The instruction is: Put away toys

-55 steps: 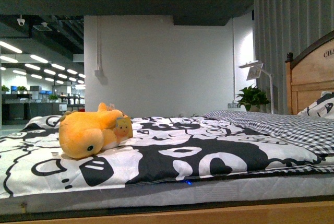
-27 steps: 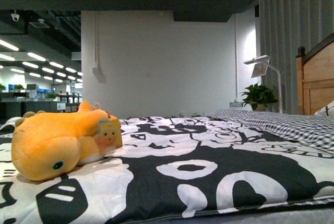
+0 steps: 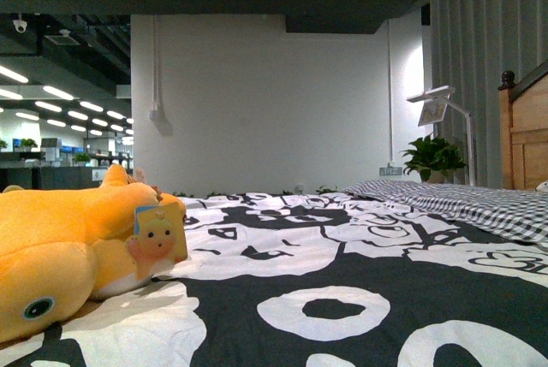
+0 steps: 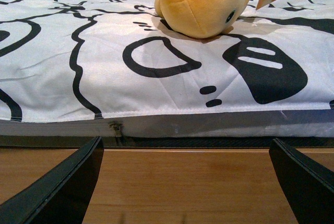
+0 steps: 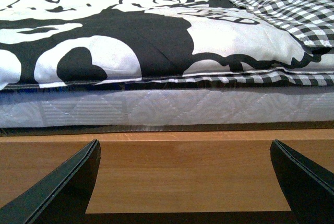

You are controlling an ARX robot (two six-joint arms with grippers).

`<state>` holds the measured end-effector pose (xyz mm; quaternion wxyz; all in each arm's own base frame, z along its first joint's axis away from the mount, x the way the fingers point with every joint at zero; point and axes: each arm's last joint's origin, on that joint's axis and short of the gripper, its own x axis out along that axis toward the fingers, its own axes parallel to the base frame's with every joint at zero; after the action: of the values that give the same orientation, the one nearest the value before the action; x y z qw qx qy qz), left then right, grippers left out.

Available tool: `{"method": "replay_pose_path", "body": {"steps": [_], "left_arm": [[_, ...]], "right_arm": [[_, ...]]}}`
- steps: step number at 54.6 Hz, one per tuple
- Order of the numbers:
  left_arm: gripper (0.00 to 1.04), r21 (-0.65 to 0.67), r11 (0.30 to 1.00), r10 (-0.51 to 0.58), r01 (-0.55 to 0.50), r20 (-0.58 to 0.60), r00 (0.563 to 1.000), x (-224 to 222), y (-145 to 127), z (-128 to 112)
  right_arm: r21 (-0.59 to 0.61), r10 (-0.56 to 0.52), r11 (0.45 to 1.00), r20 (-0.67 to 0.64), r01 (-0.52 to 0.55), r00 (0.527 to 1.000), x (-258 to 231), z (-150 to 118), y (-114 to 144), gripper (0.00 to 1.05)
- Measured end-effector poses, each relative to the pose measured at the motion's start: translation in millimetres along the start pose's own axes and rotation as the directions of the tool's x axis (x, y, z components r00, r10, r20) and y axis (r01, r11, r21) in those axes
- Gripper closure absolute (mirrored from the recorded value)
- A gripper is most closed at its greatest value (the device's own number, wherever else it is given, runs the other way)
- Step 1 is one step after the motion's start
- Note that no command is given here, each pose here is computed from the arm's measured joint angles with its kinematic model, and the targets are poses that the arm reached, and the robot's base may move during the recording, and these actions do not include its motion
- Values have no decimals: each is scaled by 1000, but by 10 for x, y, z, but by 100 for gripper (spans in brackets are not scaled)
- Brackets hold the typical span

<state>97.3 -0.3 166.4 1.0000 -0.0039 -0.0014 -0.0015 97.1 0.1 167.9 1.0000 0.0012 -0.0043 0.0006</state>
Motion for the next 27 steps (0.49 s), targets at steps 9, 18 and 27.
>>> {"method": "replay_pose_path", "body": {"steps": [9,18,27], "left_arm": [[6,0,1000,-3,3,0,1000,0,-1,0],[6,0,1000,-1,1,0,1000,0,0,0],[6,0,1000,0,0,0,1000,0,0,0]], "right_arm": [[0,-4,1000,0,4,1000,0,0,-1,7],[0,-3,1000,0,3,1000,0,0,-1,7],[0,-1,1000,0,1,1000,0,0,0,7]]}}
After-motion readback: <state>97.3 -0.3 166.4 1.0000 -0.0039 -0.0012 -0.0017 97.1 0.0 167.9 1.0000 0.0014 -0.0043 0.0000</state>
